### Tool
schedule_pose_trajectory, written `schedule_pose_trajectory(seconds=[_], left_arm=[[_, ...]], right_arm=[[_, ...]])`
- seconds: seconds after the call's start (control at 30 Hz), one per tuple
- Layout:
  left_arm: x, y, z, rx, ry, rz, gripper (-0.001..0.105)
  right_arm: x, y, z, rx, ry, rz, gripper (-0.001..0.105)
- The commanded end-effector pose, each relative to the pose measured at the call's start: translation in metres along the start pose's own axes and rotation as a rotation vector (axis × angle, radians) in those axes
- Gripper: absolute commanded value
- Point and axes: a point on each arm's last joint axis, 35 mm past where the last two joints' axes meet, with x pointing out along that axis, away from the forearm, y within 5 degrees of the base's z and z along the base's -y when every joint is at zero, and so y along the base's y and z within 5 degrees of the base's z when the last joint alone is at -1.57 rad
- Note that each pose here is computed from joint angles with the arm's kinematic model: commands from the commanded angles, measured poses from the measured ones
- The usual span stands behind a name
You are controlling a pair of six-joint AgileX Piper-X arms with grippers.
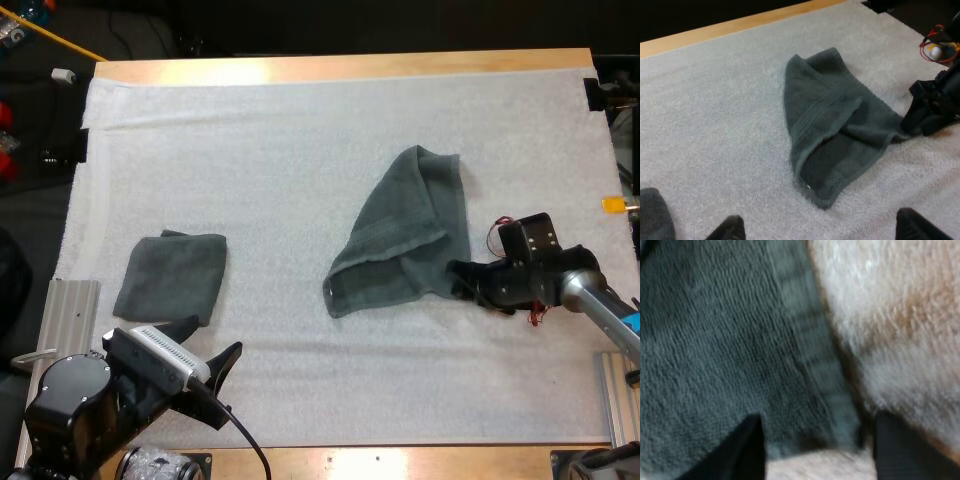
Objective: Pick towel from pile, fold and stack
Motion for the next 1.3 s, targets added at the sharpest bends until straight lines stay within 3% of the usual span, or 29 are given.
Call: schedule_pose_trajectory(seconds=[0.0, 0.37, 0.53, 0.67, 0.8, 0.93, 1.1, 1.27], left_arm=[[-0.002, -0.002, 0.002, 0.003, -0.007, -0.013, 0.059], [-0.002, -0.002, 0.002, 0.003, -0.007, -0.013, 0.059], [-0.002, -0.002, 0.002, 0.003, -0.007, -0.013, 0.059], [-0.002, -0.002, 0.002, 0.003, -0.007, -0.013, 0.059], [-0.002, -0.002, 0.002, 0.004, -0.003, -0.036, 0.059], [-0.002, -0.003, 0.002, 0.034, -0.001, -0.057, 0.059], [0.000, -0.005, 0.003, 0.088, -0.002, -0.082, 0.059], [0.019, -0.008, 0.007, 0.118, 0.099, -0.161, 0.059]], right_arm=[[0.000, 0.001, 0.003, 0.009, -0.017, 0.012, 0.039], [-0.001, 0.002, 0.007, 0.061, -0.056, 0.032, 0.030], [0.000, 0.001, 0.005, 0.065, -0.033, 0.022, 0.001], [0.000, 0.000, 0.003, 0.047, -0.018, 0.004, 0.000], [-0.008, -0.002, -0.002, -0.012, -0.018, -0.093, 0.000], [-0.031, -0.002, -0.007, -0.111, -0.050, -0.200, 0.000], [-0.062, 0.003, -0.016, -0.181, -0.087, -0.222, 0.000], [-0.077, 0.006, -0.023, -0.203, -0.102, -0.218, 0.000]])
